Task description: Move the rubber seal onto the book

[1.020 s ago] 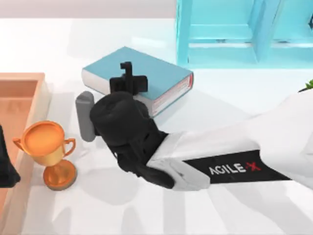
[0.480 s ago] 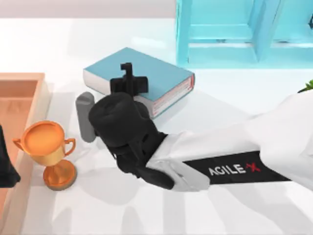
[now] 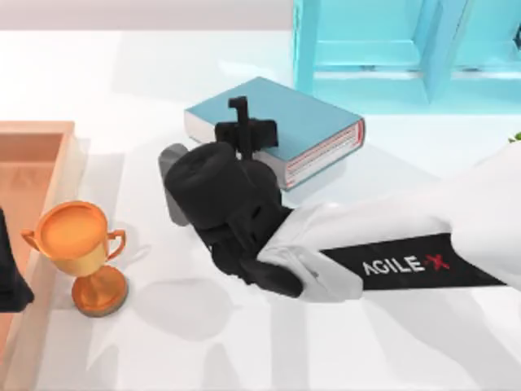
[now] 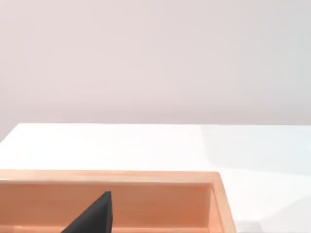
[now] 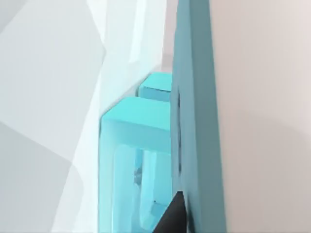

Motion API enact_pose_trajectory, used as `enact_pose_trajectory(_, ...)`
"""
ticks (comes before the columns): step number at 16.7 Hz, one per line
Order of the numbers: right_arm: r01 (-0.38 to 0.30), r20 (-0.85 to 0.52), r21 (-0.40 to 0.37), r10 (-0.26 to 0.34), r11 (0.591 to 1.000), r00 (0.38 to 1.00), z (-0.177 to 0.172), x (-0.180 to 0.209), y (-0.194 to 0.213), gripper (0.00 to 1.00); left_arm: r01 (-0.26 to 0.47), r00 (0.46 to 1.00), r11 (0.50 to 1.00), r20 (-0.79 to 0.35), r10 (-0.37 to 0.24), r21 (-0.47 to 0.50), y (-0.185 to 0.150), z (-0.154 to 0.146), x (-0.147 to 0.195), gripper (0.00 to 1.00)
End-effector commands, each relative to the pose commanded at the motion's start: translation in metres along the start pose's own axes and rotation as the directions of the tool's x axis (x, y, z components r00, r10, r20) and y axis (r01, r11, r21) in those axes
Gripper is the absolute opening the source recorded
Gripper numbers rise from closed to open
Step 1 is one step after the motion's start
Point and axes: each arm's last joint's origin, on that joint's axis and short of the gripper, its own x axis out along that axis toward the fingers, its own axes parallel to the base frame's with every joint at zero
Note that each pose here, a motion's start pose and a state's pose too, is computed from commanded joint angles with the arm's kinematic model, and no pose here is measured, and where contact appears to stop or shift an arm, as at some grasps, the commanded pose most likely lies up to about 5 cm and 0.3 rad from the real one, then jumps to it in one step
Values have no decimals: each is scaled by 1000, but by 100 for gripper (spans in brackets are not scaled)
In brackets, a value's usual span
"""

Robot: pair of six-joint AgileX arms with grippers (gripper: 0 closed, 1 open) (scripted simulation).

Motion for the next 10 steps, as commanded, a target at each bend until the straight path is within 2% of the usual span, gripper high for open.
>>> enact_pose_trajectory(6,31,162,72,-42,997,986,24,-19,1,0,0,1000,1000,0,0,0,0,0,0,100)
enact_pose_trajectory(10,33,176,78,-46,996,983,27,-22,1,0,0,1000,1000,0,0,0,0,0,0,100)
